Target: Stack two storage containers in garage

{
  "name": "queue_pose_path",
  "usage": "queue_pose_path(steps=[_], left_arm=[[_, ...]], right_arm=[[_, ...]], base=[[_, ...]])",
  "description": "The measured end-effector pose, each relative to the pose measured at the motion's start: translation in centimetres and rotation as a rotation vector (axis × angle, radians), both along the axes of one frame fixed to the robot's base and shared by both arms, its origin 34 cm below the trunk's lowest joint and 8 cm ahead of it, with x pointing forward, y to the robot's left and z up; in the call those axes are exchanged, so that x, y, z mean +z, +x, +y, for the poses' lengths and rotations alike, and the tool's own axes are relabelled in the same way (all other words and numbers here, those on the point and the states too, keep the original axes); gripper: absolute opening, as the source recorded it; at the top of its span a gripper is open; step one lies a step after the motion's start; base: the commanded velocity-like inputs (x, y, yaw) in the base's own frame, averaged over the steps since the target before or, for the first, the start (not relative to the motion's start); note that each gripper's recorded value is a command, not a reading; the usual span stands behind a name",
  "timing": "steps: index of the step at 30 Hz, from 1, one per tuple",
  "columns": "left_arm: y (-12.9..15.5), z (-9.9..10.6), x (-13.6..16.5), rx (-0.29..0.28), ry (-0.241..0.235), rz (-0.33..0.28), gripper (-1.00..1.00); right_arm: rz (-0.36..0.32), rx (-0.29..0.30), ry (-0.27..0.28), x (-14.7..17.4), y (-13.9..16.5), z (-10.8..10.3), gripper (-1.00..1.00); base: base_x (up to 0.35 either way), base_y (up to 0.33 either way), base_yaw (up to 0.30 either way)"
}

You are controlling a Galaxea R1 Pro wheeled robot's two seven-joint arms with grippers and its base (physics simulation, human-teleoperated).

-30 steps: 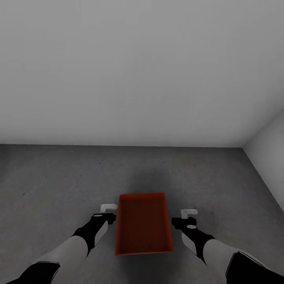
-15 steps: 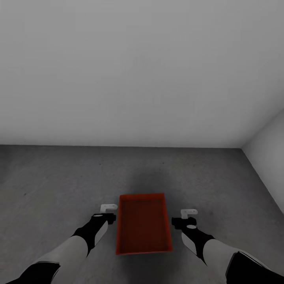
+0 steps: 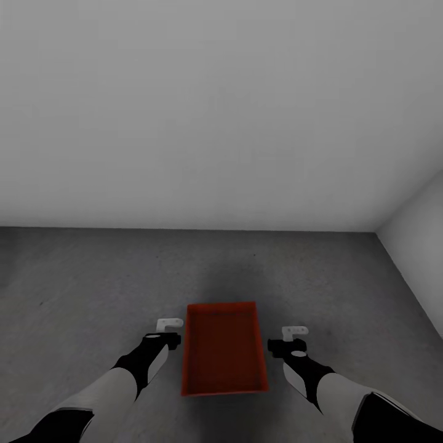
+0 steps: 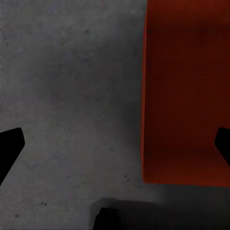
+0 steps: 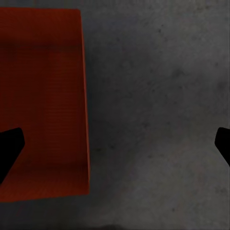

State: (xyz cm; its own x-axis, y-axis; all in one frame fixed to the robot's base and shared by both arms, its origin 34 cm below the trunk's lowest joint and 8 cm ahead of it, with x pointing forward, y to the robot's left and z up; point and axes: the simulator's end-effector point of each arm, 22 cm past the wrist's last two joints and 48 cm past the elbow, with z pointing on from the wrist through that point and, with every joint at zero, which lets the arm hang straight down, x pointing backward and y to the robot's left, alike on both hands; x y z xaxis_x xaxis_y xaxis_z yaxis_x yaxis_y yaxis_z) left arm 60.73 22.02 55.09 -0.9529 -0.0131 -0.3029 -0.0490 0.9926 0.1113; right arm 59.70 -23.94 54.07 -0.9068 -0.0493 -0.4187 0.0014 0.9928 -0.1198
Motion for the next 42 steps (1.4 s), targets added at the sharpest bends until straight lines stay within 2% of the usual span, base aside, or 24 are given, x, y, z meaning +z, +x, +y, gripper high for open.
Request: queue_pose_path(steps=[16, 42], left_arm=[[-0.1, 0.0, 0.4, 0.0, 0.0, 0.0, 1.0], [-0.7, 0.0, 3.2, 0.0, 0.0, 0.001, 1.0]], right_arm=[[0.001, 0.0, -0.001, 0.3, -0.1, 0.0, 1.0], [0.002, 0.0, -0.001, 3.2, -0.8, 0.0, 1.0]], base=[[0.0, 0.0, 0.0], [0.0, 0.0, 0.0]])
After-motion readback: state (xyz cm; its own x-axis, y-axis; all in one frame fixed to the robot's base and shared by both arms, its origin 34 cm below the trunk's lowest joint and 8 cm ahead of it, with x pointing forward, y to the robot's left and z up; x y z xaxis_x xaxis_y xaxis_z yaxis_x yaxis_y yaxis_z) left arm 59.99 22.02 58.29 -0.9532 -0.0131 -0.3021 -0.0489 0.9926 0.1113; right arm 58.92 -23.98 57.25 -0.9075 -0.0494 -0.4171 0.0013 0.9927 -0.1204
